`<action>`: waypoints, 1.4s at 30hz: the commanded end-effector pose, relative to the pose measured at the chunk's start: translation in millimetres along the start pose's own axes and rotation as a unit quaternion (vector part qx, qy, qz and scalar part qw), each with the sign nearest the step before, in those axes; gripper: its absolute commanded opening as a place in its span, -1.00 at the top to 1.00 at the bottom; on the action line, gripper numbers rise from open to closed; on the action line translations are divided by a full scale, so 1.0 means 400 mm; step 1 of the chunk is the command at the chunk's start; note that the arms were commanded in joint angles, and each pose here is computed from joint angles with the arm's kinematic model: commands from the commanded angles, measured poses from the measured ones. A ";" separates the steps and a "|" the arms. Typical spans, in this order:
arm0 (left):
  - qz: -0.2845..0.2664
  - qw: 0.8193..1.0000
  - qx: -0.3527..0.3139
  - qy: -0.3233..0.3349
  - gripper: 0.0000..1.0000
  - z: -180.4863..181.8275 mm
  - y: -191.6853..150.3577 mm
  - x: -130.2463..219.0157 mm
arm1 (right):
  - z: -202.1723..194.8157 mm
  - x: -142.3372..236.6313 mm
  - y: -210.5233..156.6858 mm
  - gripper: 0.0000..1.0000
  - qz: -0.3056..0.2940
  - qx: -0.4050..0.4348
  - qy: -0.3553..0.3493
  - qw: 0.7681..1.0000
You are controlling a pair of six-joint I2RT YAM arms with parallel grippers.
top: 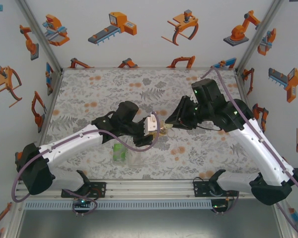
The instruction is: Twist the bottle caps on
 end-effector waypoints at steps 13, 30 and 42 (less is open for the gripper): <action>-0.044 0.998 -0.038 -0.036 1.00 -0.040 0.068 0.013 | 0.104 0.108 0.039 -0.11 -0.045 0.329 0.060 0.941; -0.053 0.996 -0.045 -0.059 1.00 -0.073 0.078 0.031 | 0.161 0.132 -0.098 -0.07 -0.049 0.767 0.203 0.607; -0.055 0.996 -0.044 -0.059 1.00 -0.077 0.083 0.036 | 0.165 0.108 -0.107 0.00 -0.058 0.759 0.221 0.610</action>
Point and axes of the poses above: each hand's point on the last joint's axis, 136 mm out from that joint toward the fingers, its own x axis back along the fingers, its own z axis along the line the jaws close on, y = z × x, the point moved 1 cm from there along x, back along the fingers, and after that the axes turned 15 degrees about x, right-handed, at the moved point
